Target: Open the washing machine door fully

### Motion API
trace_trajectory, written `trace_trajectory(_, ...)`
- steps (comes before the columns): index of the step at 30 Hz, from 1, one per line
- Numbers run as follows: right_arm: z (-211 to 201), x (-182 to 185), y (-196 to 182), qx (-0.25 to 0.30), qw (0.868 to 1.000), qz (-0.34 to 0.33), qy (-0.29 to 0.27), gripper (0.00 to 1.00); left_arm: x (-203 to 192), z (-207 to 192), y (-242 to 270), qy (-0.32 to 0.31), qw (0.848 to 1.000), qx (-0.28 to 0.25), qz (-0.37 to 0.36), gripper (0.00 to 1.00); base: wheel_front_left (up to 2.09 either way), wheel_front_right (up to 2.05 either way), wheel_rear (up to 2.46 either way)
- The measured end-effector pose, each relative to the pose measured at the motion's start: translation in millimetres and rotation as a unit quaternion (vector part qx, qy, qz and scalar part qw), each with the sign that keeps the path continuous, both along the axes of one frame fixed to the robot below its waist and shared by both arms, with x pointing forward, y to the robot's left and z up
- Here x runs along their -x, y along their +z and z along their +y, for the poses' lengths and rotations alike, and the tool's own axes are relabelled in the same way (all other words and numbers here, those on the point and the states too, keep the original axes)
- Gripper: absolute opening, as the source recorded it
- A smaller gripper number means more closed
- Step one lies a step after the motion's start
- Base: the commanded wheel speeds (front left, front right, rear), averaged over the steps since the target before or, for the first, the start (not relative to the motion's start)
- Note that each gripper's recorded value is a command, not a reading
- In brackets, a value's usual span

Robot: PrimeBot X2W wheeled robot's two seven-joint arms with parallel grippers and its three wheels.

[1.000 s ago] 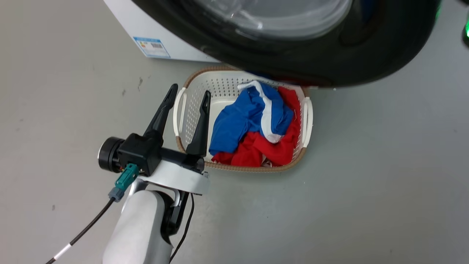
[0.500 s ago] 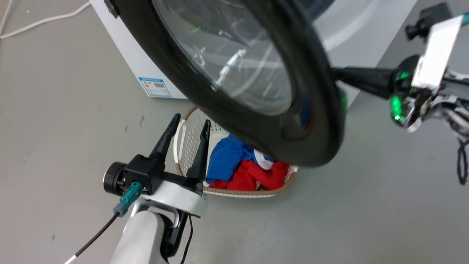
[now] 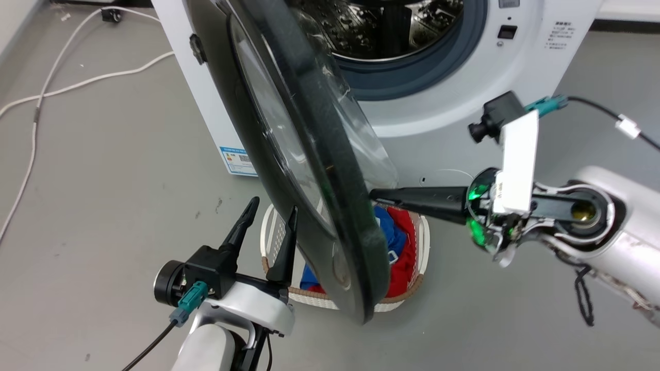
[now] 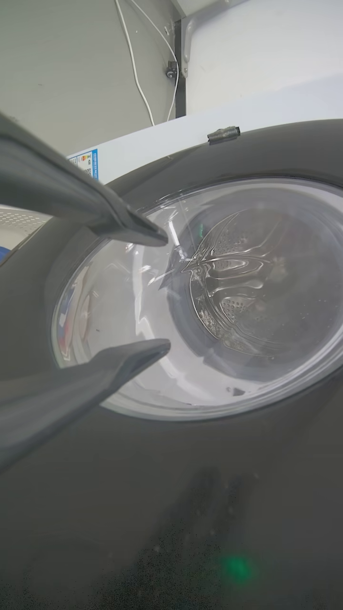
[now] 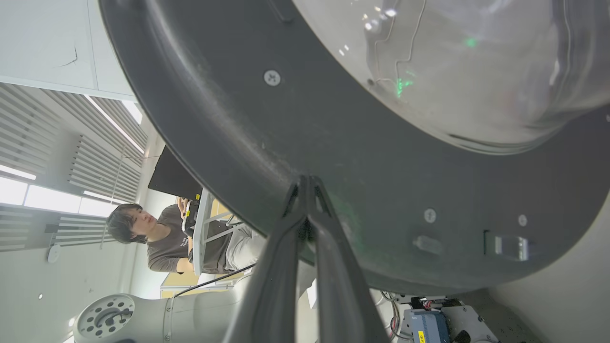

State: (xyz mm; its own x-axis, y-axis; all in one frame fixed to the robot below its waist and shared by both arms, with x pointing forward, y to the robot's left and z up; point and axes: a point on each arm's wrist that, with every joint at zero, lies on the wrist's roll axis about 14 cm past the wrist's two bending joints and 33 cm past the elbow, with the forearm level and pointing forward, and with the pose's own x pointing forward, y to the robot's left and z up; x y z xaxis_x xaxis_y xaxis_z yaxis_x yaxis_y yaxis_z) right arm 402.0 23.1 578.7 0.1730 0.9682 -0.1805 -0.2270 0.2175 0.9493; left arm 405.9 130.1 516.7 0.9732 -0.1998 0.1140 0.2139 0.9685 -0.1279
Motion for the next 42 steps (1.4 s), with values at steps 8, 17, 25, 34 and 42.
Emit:
trace_trajectory(8, 11, 8, 2, -0.017, 1.000, 0.003, -0.025, 0.00, 13, 5, 7, 0.006, 1.000, 0.003, -0.009, 1.00, 0.00, 0.00, 0.00)
trace_trajectory(17, -44, -34, 19, -0.085, 0.969, -0.012, -0.231, 0.00, 21, 2, 9, 0.003, 1.000, 0.006, -0.011, 1.00, 0.00, 0.00, 0.00)
trace_trajectory(25, -129, -21, -2, -0.102, 0.914, -0.011, -0.392, 0.00, 26, 5, 8, 0.007, 1.000, 0.009, -0.010, 1.00, 0.00, 0.00, 0.00)
trace_trajectory(34, -202, 17, -42, -0.066, 0.845, -0.027, -0.530, 1.00, 26, 5, 6, 0.006, 1.000, 0.005, -0.008, 1.00, 0.00, 0.00, 0.00)
trace_trajectory(42, -279, 26, -55, 0.053, 0.777, -0.150, -0.609, 1.00, 27, 6, 6, 0.003, 1.000, -0.001, -0.009, 1.00, 0.00, 0.00, 0.00)
